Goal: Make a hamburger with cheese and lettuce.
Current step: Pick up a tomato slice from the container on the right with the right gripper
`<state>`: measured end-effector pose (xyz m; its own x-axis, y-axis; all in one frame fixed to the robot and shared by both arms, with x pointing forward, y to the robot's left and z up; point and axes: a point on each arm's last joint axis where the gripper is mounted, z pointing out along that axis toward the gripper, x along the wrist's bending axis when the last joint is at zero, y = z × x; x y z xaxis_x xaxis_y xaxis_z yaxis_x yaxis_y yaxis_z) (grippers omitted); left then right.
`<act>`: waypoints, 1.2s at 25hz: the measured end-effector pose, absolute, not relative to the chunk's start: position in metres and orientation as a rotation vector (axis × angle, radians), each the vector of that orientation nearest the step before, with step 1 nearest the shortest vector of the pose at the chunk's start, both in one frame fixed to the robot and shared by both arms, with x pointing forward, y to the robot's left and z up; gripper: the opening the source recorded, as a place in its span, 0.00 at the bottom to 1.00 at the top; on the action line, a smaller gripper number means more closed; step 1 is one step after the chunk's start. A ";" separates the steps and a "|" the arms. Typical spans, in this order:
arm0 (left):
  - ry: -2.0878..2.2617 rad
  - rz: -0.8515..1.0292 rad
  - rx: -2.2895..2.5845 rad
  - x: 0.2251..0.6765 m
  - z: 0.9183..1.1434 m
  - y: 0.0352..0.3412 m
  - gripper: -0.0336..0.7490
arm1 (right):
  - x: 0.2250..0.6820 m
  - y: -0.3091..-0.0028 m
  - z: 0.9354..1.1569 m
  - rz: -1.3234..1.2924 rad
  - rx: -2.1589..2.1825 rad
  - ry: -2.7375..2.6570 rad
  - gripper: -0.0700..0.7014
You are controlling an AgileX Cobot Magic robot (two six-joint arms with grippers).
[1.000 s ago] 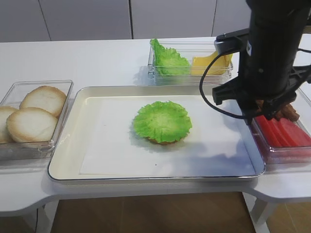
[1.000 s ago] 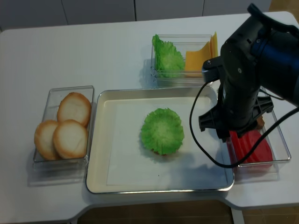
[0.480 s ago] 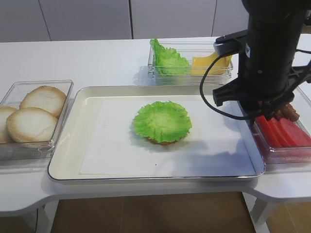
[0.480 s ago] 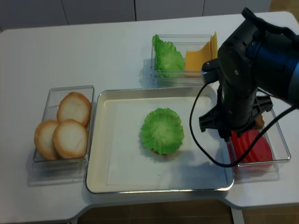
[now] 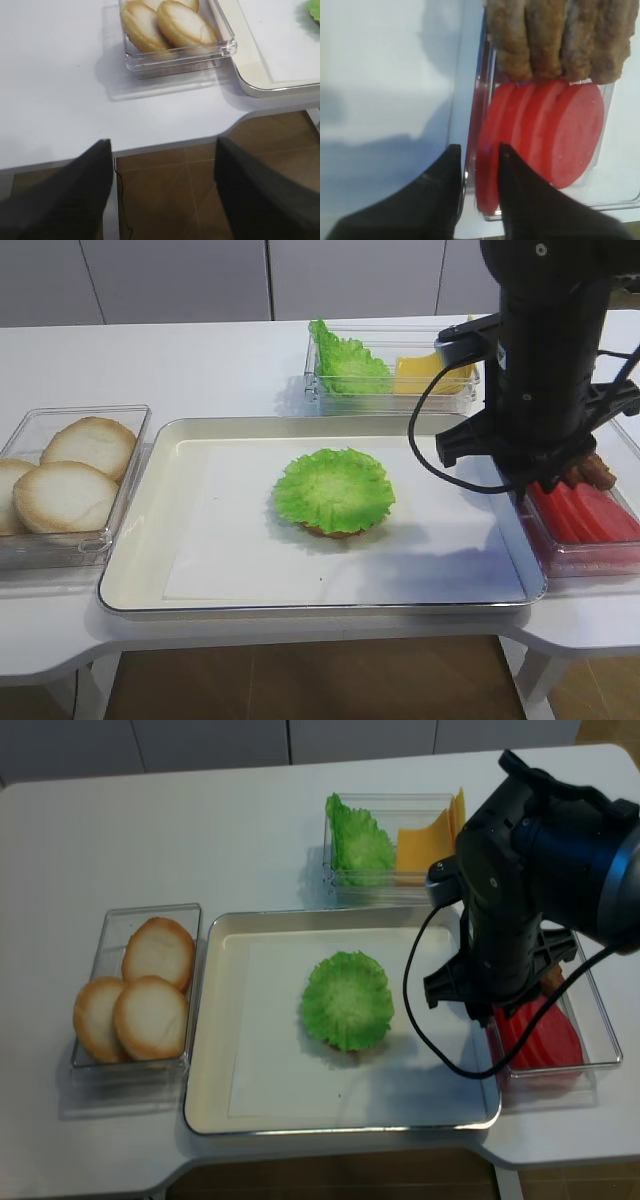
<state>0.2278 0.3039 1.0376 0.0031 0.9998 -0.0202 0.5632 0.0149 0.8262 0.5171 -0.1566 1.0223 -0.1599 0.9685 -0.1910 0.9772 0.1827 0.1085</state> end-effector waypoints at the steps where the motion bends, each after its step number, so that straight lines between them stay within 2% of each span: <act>1: 1.635 0.843 1.623 0.228 1.038 0.304 0.64 | 0.517 -0.157 1.022 -0.059 1.879 2.239 0.34; 6: 1.635 0.843 1.623 0.228 1.038 0.304 0.64 | 0.517 -0.157 1.022 -0.062 1.872 2.236 0.25; 15: 1.635 0.843 1.623 0.228 1.038 0.304 0.64 | 0.517 -0.157 1.022 -0.062 1.866 2.242 0.22; 20: 1.635 0.843 1.623 0.228 1.038 0.304 0.64 | 0.517 -0.157 1.022 -0.063 1.866 2.241 0.14; 30: 1.635 0.843 1.623 0.228 1.038 0.304 0.64 | 0.518 -0.158 1.024 -0.057 1.860 2.234 0.13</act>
<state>0.2278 0.3039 1.0376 0.0031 0.9998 -0.0202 0.5632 0.0149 0.8262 0.5177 -0.1578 1.0243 -0.1657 0.9650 -0.2032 0.9742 0.1922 0.1184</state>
